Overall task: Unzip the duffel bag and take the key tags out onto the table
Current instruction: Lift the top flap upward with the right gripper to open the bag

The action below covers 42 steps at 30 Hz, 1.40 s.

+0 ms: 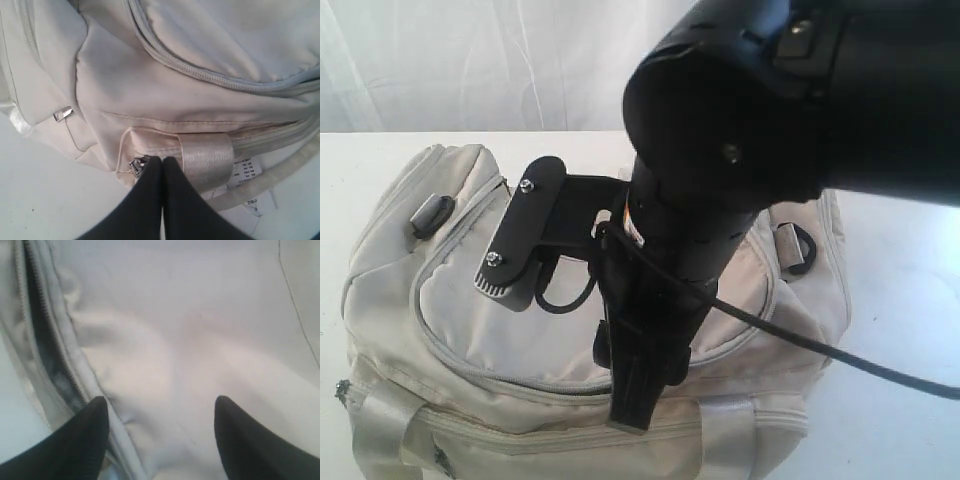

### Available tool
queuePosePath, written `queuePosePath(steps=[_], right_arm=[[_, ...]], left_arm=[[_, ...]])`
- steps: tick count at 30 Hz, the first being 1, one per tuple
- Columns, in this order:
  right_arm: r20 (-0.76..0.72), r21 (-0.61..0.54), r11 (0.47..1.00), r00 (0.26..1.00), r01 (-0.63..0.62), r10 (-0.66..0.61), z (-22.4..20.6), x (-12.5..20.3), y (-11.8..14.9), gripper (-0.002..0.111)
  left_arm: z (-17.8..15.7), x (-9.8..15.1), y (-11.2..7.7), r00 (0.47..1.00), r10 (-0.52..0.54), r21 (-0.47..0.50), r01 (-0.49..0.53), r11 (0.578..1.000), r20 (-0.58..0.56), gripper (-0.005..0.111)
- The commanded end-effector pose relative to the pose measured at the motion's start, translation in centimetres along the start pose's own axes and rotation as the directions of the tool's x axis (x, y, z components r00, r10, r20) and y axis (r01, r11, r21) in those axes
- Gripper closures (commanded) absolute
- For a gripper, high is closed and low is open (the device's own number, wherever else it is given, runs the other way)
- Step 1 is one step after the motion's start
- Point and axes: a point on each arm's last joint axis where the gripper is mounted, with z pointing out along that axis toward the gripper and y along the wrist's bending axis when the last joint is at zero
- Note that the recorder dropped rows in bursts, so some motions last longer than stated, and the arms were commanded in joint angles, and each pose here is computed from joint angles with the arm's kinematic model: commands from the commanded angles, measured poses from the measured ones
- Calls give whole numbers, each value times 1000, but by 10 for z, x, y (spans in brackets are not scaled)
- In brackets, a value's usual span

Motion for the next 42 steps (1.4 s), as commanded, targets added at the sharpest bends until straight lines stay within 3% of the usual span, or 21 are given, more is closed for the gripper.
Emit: queuePosePath(steps=[1, 9, 12, 16, 22, 30, 31, 34, 37, 42], right_arm=[[-49, 5, 999, 998, 33, -33, 15, -3, -1, 50], [-128, -28, 998, 990, 56, -59, 45, -8, 2, 51], [-140, -15, 997, 987, 71, -73, 50, -9, 1, 68], [-139, 40, 994, 985, 104, -98, 50, -10, -5, 108], [-71, 142, 986, 994, 92, -82, 36, -20, -29, 108], [97, 302, 950, 994, -81, 54, 22, -21, -108, 108], [131, 317, 937, 985, -146, 109, 25, -18, -131, 108], [173, 323, 916, 966, -238, 190, 32, -11, -164, 108], [225, 349, 860, 924, -372, 308, 44, 6, -223, 108], [321, 314, 803, 853, -506, 412, 73, 27, -276, 108]], left_arm=[[-4, -1, -5, 999, 13, 17, -14, 1000, 53, 107], [-7, -1, -7, 997, 24, 20, -26, 999, 69, 107], [-7, -1, -8, 997, 33, 34, -36, 999, 71, 107], [-7, -1, -9, 997, 38, 40, -41, 998, 71, 107], [-7, -1, -9, 997, 36, 41, -40, 998, 72, 107], [-7, -1, -10, 997, 30, 48, -34, 998, 76, 107], [-7, -1, -10, 997, 34, 52, -38, 998, 75, 107], [-7, -1, -12, 996, 43, 62, -48, 997, 77, 107], [-5, -1, -12, 995, 50, 67, -55, 996, 82, 107], [-5, -1, -12, 995, 50, 68, -55, 996, 82, 107]])
